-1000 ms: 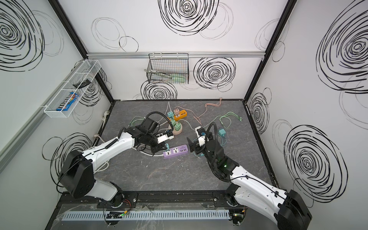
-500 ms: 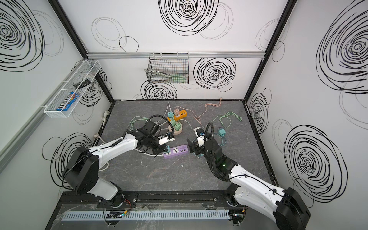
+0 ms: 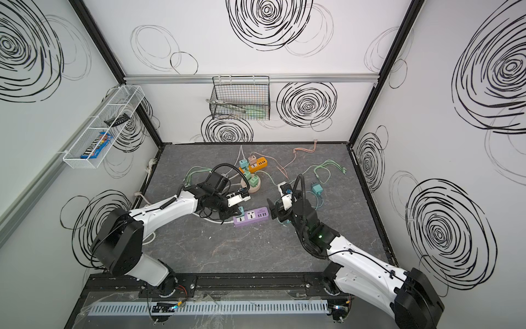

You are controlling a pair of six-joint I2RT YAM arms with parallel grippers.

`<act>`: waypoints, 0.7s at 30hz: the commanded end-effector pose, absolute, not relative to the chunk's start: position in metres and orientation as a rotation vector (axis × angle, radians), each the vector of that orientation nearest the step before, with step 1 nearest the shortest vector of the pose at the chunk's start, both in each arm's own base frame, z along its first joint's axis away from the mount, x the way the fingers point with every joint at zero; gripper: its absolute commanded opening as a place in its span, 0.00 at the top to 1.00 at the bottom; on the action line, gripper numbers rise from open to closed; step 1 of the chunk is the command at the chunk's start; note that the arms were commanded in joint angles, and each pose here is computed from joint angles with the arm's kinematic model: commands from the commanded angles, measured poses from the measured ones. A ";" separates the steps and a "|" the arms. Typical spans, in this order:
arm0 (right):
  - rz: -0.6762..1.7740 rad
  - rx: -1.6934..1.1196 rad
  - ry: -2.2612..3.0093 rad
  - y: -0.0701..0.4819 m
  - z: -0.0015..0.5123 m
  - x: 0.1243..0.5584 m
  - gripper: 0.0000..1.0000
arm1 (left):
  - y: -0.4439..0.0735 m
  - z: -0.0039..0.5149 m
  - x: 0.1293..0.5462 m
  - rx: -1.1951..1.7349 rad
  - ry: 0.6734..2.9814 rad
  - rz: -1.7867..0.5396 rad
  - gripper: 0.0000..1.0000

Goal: Insert the plug
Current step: 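Lower the teal charger toward the purple strip's socket with the left gripper, then open the left gripper to release the plugged teal charger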

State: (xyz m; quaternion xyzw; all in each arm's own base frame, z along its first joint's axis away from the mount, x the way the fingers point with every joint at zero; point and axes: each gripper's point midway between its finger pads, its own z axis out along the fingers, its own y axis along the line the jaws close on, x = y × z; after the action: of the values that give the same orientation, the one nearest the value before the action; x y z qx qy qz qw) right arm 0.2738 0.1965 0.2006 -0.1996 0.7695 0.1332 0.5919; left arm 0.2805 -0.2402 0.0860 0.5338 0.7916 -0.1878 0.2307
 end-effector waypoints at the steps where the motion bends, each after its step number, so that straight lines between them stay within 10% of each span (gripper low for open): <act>1: 0.320 -0.444 1.780 0.197 0.210 0.277 0.03 | -0.232 0.060 0.268 1.553 2.240 -0.545 1.00; 21: 0.260 -0.439 1.790 0.191 0.205 0.281 0.03 | -0.219 0.027 0.243 1.660 2.276 -0.508 1.00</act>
State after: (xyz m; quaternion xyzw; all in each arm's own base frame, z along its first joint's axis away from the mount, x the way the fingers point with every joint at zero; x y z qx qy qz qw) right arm 0.2760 0.1952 0.1941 -0.2064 0.7739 0.1186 0.5869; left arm 0.2769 -0.2365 0.0676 0.5662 0.7698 -0.1846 0.2296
